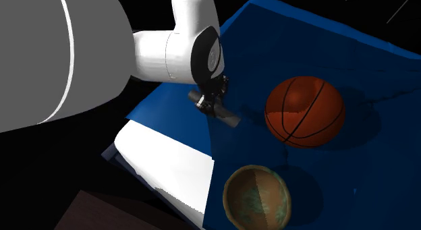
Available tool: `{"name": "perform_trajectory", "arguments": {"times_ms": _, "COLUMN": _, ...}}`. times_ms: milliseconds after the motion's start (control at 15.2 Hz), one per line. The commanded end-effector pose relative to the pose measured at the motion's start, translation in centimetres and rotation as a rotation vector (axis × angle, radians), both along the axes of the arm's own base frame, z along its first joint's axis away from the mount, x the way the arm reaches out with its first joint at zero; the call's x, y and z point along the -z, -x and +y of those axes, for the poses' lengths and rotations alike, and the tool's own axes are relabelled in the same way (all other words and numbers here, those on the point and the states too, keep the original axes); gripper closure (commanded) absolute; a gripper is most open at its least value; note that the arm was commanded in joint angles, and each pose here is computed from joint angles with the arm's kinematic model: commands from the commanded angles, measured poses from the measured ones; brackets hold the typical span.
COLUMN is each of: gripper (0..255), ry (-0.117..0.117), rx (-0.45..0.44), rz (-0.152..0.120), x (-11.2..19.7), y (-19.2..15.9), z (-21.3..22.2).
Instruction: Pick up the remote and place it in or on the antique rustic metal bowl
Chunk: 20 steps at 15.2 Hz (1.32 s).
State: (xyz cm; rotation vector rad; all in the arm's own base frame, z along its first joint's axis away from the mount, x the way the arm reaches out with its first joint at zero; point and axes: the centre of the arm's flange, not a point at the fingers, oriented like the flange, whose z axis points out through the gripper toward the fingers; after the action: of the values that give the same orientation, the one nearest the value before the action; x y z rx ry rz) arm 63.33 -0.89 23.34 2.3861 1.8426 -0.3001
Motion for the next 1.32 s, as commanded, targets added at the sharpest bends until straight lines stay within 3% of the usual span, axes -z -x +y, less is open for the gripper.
{"name": "perform_trajectory", "arguments": {"times_ms": 0, "gripper": 255, "ry": 0.000, "rx": 0.000, "rz": 0.000, "x": -1.1, "y": 0.0, "z": 0.1}}
{"name": "perform_trajectory", "arguments": {"times_ms": 396, "gripper": 255, "ry": 0.000, "rx": 0.000, "rz": 0.000, "x": -4.2, "y": 0.0, "z": 0.1}}
{"name": "perform_trajectory", "arguments": {"times_ms": 1254, "gripper": 255, "ry": 0.000, "rx": 0.000, "rz": 0.000, "x": -3.4, "y": 11.9, "z": -12.3}}
